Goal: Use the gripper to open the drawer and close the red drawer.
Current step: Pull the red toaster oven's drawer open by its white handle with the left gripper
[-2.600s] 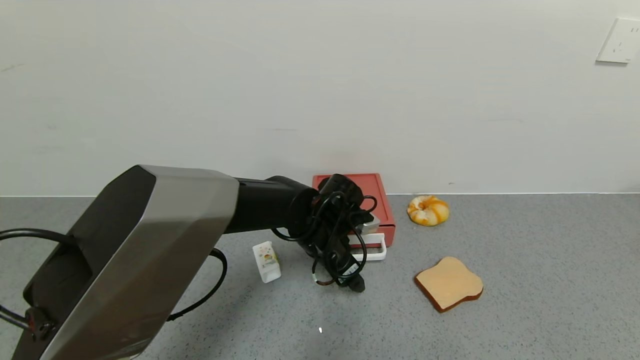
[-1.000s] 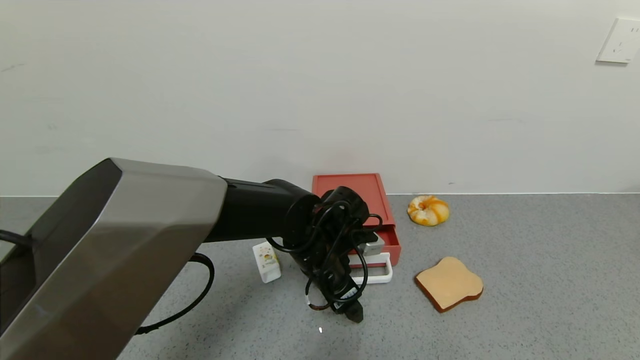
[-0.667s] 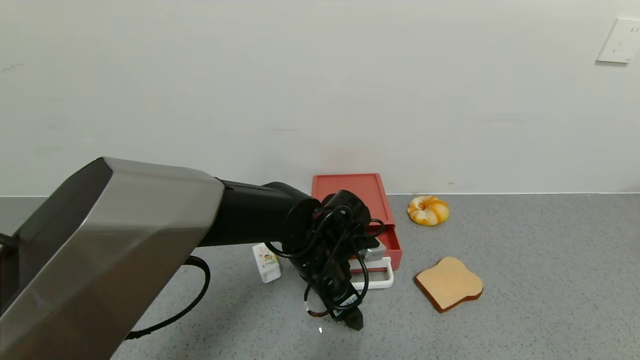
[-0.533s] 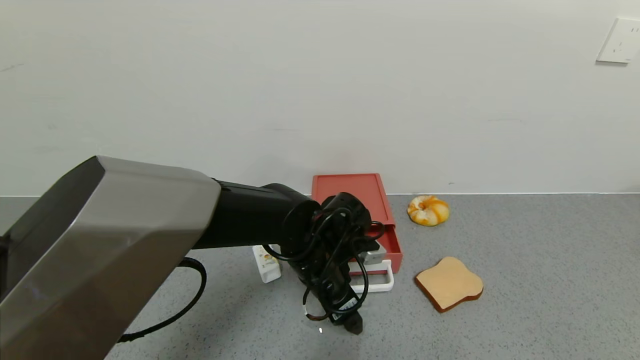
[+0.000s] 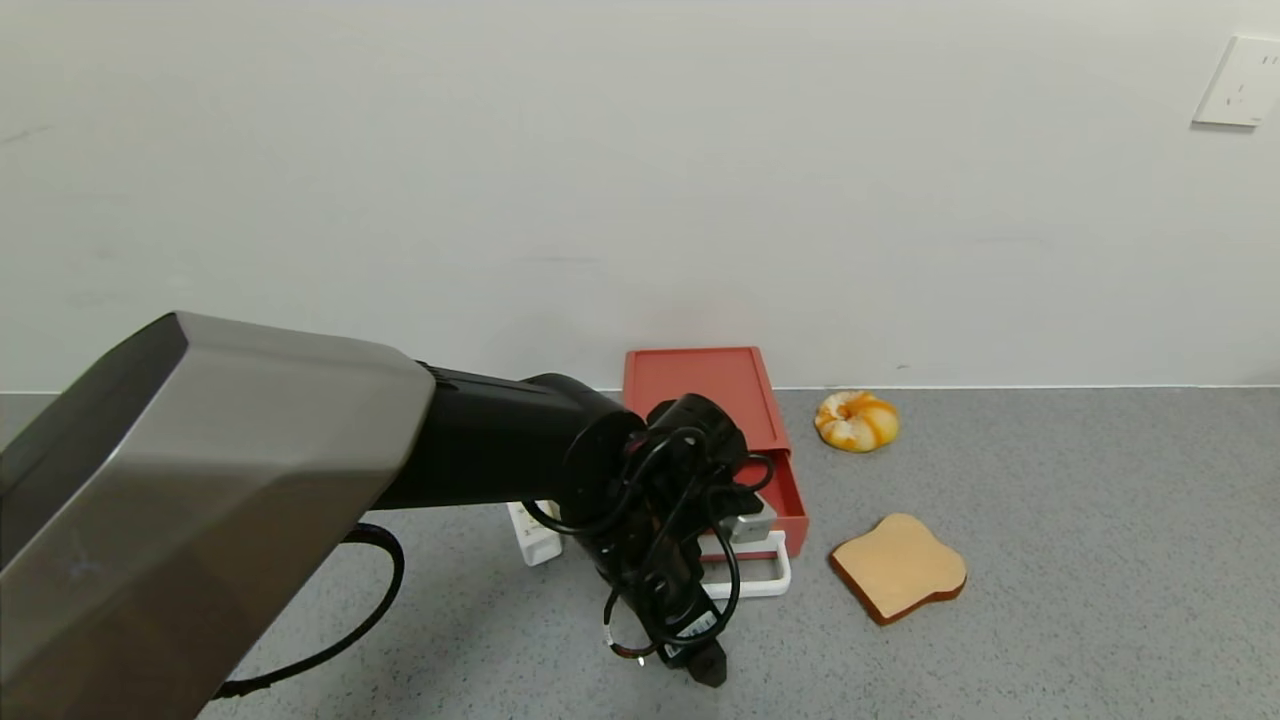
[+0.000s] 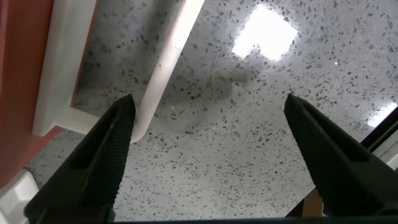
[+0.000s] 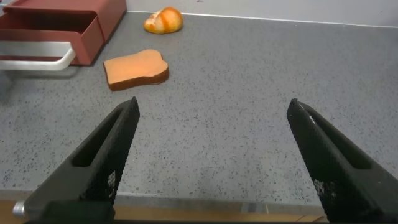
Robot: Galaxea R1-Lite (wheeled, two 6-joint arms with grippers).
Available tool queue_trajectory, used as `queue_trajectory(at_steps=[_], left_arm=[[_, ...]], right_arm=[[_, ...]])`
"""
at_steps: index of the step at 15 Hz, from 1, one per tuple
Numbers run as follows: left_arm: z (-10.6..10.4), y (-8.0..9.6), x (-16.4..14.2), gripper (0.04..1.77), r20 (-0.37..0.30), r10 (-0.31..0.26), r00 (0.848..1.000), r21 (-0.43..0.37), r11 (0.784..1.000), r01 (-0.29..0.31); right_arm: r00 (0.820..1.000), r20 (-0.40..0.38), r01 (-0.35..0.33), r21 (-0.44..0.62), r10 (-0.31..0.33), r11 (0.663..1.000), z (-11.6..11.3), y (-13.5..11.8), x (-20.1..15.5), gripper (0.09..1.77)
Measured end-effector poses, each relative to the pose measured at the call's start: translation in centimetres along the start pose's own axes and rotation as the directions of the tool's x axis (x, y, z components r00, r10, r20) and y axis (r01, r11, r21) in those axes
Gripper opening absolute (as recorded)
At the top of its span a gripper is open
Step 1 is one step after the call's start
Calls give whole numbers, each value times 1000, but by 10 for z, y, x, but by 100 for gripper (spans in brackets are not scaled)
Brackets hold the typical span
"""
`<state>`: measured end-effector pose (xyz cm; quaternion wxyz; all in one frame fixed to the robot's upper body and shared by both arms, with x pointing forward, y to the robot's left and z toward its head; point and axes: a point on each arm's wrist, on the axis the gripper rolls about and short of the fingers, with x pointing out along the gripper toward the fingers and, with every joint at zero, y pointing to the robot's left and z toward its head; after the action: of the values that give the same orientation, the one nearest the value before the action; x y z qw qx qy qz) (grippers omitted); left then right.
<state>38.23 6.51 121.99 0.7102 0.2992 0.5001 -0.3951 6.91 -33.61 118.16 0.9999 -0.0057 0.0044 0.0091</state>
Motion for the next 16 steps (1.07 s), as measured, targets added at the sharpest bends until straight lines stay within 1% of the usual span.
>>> queue_trajectory(at_steps=[4,7,11,16], left_arm=[[-4,-8,-1,172,-13,-15,1000,-3,1000,15],[-6,-11,-3,172,-17,-18,1000,-1,1000,18],[-8,-18,-1,172,9,-16,1000,-4,1000,16],[-14,-25,-2,172,-4,-24,1000,-15,1000,23]], right_arm=[[1000,0,0,0,0,1000,0,0,0,174],[1000,0,0,0,0,1000,0,0,0,174],[1000,0,0,0,0,1000,0,0,0,174],[1000,0,0,0,0,1000,0,0,0,174]])
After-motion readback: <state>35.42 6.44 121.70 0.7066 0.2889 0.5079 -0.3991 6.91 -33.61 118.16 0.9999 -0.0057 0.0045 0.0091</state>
